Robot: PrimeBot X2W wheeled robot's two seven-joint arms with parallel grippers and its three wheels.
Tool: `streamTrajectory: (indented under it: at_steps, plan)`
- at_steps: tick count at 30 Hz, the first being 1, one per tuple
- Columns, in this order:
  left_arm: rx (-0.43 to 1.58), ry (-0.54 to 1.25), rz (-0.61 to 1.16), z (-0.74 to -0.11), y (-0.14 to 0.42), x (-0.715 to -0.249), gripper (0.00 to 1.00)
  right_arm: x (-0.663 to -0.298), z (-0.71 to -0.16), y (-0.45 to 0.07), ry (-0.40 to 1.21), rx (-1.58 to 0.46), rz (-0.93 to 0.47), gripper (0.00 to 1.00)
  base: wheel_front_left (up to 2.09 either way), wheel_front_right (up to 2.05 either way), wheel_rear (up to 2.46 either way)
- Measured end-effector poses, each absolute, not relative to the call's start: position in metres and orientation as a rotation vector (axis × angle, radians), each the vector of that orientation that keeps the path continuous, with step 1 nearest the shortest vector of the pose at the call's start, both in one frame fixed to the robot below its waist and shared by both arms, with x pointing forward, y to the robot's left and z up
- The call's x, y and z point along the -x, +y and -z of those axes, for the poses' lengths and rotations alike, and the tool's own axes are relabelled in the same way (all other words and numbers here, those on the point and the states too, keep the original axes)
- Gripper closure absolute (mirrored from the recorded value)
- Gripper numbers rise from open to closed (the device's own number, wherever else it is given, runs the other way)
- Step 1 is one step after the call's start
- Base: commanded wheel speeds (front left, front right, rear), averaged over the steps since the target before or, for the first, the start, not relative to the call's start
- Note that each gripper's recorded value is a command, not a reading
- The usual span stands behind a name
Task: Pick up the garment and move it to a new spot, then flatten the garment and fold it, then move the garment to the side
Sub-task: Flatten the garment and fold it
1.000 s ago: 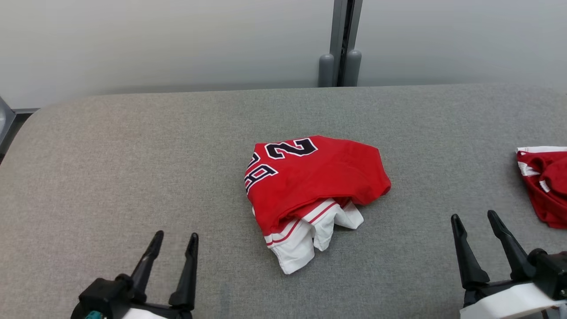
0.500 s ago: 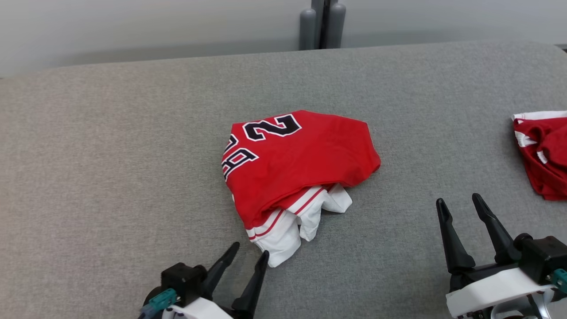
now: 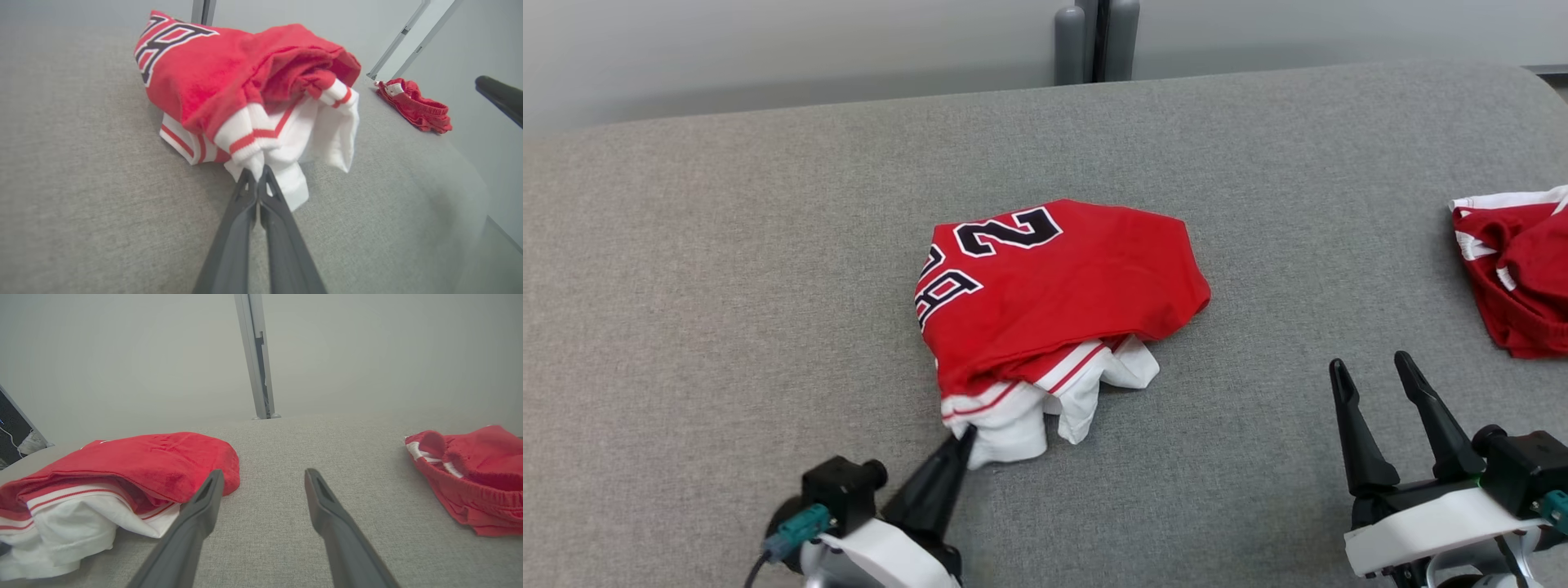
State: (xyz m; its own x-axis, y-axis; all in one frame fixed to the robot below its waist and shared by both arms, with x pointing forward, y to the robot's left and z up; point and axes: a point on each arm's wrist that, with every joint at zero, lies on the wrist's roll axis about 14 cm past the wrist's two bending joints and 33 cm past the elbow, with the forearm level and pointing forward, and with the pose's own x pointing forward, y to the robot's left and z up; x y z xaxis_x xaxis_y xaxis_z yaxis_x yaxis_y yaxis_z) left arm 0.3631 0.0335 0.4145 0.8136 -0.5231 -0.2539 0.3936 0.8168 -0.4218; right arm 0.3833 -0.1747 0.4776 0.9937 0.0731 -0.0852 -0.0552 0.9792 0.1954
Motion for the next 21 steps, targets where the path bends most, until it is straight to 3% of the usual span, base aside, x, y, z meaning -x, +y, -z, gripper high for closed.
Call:
streamTrajectory:
  at_steps: [11, 17, 21]
  plan:
    - [0.011, -0.064, 0.369, -0.527, 0.111, -0.42, 1.0, -0.385, -0.479, -0.172, 0.076, -0.222, -0.071, 0.0, 0.0, 0.0, 0.0]
    - [-0.201, -0.231, 0.301, -0.586, 0.147, -0.427, 1.0, -0.383, -0.482, -0.169, 0.064, -0.235, -0.078, 0.0, 0.0, 0.0, 0.0]
    - [-0.251, -0.238, 0.297, -0.591, 0.151, -0.425, 1.0, -0.383, -0.483, -0.169, 0.063, -0.237, -0.077, 0.0, 0.0, 0.0, 0.0]
